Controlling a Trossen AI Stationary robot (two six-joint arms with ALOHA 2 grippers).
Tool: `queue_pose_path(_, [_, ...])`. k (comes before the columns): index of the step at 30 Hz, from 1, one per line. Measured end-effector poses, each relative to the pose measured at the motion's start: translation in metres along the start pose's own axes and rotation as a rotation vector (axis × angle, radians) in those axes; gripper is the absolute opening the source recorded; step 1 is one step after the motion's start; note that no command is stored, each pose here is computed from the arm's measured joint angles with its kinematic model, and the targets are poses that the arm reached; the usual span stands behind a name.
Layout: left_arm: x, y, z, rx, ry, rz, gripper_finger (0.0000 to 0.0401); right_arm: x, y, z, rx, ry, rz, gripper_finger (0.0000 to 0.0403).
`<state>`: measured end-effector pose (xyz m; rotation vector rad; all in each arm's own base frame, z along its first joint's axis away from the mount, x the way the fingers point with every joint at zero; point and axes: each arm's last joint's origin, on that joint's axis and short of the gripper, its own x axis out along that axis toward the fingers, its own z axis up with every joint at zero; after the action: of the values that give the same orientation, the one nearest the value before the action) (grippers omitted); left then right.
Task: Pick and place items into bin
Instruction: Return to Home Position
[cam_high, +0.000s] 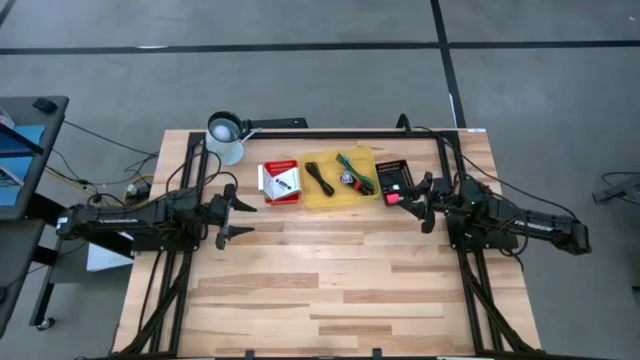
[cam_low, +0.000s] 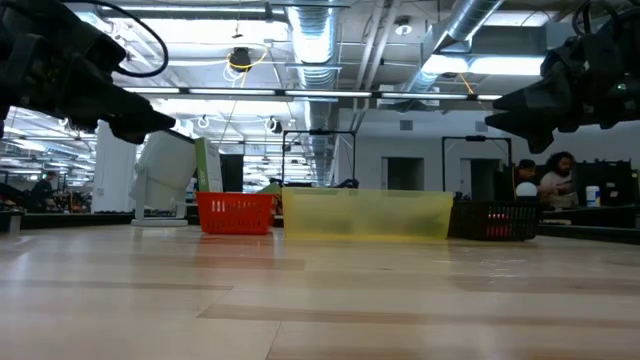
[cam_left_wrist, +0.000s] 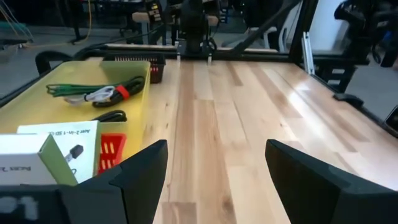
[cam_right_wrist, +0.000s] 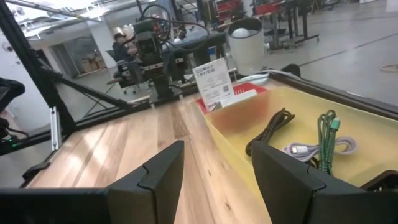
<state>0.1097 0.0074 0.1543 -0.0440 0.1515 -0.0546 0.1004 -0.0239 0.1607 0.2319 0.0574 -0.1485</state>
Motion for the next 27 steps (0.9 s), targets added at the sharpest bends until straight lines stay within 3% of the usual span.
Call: queue_pose_path(27, [0.0, 0.0, -0.0003, 0.027, 0.002, 0.0, 0.0261, 0.0, 0.0, 0.0, 0.001, 0.0, 0.001, 0.0182])
